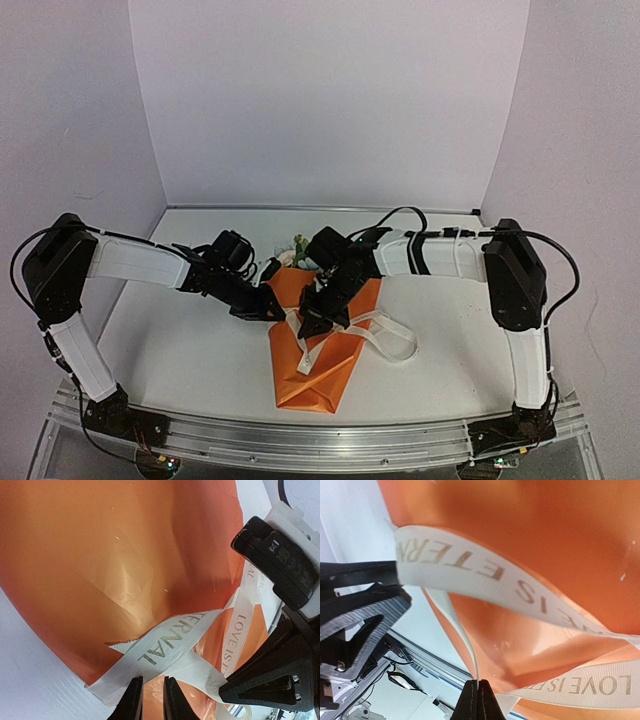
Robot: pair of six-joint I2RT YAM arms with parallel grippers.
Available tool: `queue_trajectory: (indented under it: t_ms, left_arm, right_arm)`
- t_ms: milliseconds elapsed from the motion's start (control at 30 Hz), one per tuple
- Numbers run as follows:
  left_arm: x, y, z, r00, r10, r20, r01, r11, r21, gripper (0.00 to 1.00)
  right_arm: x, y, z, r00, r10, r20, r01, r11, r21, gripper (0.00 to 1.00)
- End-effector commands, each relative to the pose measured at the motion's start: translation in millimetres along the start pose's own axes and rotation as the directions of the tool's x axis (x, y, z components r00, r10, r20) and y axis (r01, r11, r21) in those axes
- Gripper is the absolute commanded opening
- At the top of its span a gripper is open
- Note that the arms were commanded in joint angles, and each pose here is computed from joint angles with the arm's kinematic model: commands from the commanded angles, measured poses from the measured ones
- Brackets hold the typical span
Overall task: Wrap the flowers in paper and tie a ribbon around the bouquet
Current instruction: Cross the ribbon over the folded bouquet.
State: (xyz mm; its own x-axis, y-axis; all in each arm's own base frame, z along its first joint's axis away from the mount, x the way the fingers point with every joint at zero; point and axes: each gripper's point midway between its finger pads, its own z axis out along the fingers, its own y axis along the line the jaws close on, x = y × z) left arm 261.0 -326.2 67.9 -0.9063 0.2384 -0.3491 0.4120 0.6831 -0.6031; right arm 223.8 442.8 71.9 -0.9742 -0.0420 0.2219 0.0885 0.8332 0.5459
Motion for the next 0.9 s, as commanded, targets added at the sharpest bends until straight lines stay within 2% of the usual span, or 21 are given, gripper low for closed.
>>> queue_trajectory:
  t_ms: [0,300,433,600,700,867]
  left_arm:
    - [-4.8,-11.5,-0.7,0.999,0.038,0.007,-0.038,0.998,0.044,0.15]
    - [2.4,-7.1,-0.5,1.000,0.028,0.001,-0.028,0.999,0.033,0.13]
    - [-9.8,-4.8,-18.0,0.996,0.037,0.085,-0.034,0.999,-0.032,0.14]
    - [-30.2,-4.4,-47.0,0.974,0.102,0.203,-0.073,0.986,-0.147,0.24]
    - [-31.9,-10.1,-44.3,0.969,0.159,0.190,-0.126,0.976,-0.176,0.31]
    - [-24.7,-22.2,-18.0,0.953,0.293,0.079,-0.262,0.924,-0.277,0.38]
  right_arm:
    - [-8.5,-0.9,-1.0,1.000,0.003,0.006,-0.003,1.000,0.014,0.00]
    - [-17.4,1.3,1.1,1.000,0.011,0.022,-0.011,1.000,0.017,0.00]
    - [-12.2,2.7,-3.0,1.000,-0.002,0.019,0.002,1.000,0.014,0.00]
    - [-8.4,-5.3,-7.6,0.999,-0.008,0.031,0.007,0.999,0.032,0.00]
    - [-8.9,-4.4,-7.8,0.999,-0.007,0.032,0.006,1.000,0.030,0.00]
    - [-10.2,-3.1,-7.8,0.999,-0.003,0.036,0.002,1.000,0.029,0.00]
